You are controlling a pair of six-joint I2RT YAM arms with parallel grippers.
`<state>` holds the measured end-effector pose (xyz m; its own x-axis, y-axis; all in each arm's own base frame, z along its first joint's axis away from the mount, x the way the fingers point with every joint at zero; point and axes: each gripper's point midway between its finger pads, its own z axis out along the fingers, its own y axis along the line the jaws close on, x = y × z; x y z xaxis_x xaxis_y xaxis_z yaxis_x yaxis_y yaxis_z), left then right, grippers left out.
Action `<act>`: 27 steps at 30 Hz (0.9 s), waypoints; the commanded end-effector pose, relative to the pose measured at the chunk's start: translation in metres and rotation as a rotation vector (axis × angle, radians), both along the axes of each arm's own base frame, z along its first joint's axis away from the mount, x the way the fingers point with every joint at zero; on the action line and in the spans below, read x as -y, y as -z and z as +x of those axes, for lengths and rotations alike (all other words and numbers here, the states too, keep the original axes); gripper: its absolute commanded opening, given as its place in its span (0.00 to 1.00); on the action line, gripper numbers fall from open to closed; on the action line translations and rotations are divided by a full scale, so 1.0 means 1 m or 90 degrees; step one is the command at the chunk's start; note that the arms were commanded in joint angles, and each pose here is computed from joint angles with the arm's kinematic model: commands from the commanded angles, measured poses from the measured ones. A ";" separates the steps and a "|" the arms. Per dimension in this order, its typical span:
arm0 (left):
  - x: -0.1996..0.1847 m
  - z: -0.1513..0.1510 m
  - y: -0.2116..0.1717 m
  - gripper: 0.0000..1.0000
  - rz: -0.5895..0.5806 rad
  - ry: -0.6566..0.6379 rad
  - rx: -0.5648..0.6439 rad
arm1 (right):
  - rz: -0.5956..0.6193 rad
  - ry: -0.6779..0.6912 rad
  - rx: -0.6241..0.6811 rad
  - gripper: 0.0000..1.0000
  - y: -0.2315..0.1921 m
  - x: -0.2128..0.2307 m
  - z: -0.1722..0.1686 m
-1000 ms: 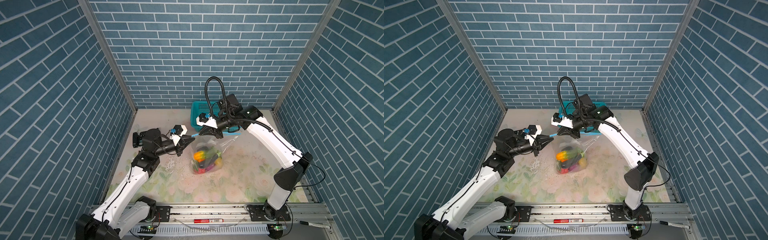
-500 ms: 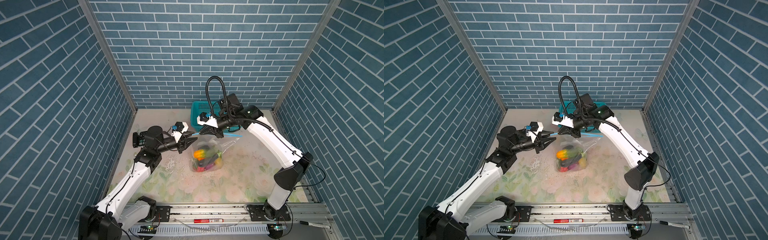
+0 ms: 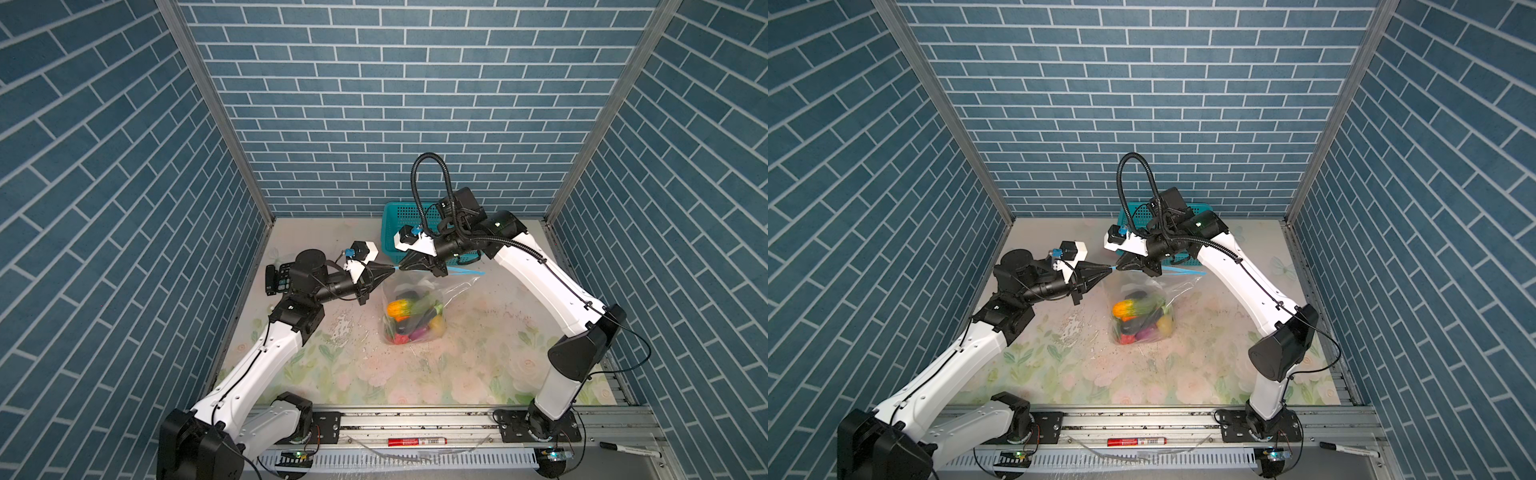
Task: Place the food in the zip-top bag and seal the zipper
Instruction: 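Close the right gripper on the yellow slider beside the left gripper, then slide the yellow slider along the zipper with the right gripper, away from the left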
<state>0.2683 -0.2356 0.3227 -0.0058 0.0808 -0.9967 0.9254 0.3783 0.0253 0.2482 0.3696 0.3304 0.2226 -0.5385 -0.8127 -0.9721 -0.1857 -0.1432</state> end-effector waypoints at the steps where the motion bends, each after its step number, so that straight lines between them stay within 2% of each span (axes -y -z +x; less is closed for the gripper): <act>1: 0.004 -0.006 -0.017 0.01 -0.012 0.021 0.027 | 0.019 -0.022 0.010 0.03 -0.014 0.000 -0.008; 5: 0.003 -0.008 -0.017 0.00 -0.010 0.022 0.028 | 0.005 0.007 0.007 0.08 -0.011 -0.002 -0.003; 9: 0.002 -0.009 -0.018 0.00 -0.011 0.019 0.034 | -0.047 0.037 0.007 0.20 -0.002 0.003 -0.001; 14: 0.002 -0.009 -0.018 0.00 -0.011 0.019 0.034 | -0.087 0.031 0.014 0.27 -0.001 0.006 -0.006; 19: 0.002 -0.009 -0.017 0.00 -0.011 0.019 0.033 | -0.101 0.028 0.027 0.31 -0.001 0.005 -0.007; 24: 0.002 -0.010 -0.018 0.00 -0.010 0.019 0.033 | -0.160 0.028 0.048 0.34 0.009 0.005 -0.009; 27: 0.002 -0.010 -0.017 0.00 -0.010 0.019 0.033 | -0.192 0.033 0.056 0.33 0.012 0.006 -0.008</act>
<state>0.2665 -0.2362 0.3225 -0.0115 0.0824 -0.9965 0.9272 0.3741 0.0202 0.2447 0.3742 0.3265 0.2257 -0.7106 -0.6664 -0.9740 -0.1518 -0.1680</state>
